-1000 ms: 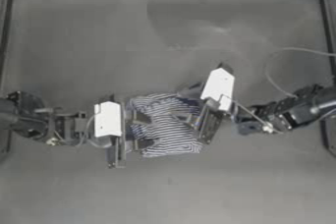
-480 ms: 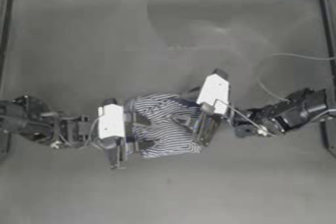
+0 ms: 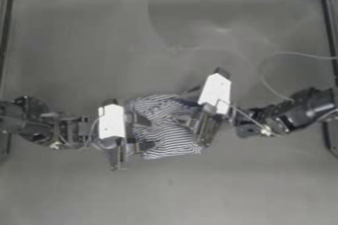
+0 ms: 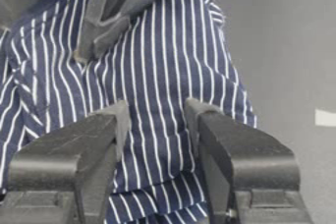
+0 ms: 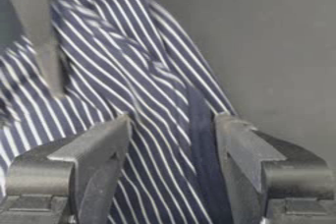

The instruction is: Fold shirt

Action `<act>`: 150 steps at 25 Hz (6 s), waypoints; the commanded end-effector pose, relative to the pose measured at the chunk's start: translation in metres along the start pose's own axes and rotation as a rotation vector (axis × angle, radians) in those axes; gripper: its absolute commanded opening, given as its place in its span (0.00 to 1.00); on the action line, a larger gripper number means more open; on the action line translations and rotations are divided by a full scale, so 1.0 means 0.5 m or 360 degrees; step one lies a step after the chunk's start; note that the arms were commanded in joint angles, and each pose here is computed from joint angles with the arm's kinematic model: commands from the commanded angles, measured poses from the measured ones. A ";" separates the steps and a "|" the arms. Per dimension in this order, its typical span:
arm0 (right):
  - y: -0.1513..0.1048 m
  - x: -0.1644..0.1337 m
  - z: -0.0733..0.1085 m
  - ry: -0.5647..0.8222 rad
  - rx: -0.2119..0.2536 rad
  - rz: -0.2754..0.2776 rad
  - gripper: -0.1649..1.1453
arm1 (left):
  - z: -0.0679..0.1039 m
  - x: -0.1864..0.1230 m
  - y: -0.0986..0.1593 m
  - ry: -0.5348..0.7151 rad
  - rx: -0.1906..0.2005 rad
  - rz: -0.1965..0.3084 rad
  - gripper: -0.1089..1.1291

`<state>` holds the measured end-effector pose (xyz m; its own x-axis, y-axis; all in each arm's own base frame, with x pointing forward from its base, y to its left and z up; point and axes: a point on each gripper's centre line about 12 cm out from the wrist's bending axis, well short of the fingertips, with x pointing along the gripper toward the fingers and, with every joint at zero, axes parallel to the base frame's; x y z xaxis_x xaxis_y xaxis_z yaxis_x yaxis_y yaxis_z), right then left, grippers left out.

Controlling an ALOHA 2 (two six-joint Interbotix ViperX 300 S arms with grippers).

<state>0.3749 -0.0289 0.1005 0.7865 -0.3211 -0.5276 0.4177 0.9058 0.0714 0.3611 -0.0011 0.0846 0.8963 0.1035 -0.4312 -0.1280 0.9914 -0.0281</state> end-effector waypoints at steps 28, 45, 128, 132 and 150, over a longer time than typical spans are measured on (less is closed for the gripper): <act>0.049 -0.143 0.097 -0.0178 0.0070 0.0169 0.79 | 0.089 -0.038 0.108 -0.0137 0.0013 0.0201 0.74; 0.058 -0.149 0.091 -0.0140 0.0018 0.0197 0.79 | 0.003 -0.003 0.105 0.0052 -0.0052 0.0199 0.74; -0.071 -0.270 0.137 0.0020 0.0067 0.0444 0.79 | 0.155 -0.288 0.062 0.0026 0.0002 -0.0041 0.75; -0.073 -0.271 0.136 0.0028 0.0067 0.0449 0.79 | 0.149 -0.300 0.062 0.0014 -0.0010 -0.0041 0.75; -0.079 -0.304 0.133 -0.0002 0.0020 0.0499 0.79 | 0.136 -0.342 0.064 -0.0042 -0.0046 -0.0049 0.75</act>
<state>0.2700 -0.0337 0.2264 0.8661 -0.0235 -0.4993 0.1647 0.9565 0.2407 0.2337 0.0184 0.2129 0.9019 0.0749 -0.4255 -0.1104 0.9921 -0.0594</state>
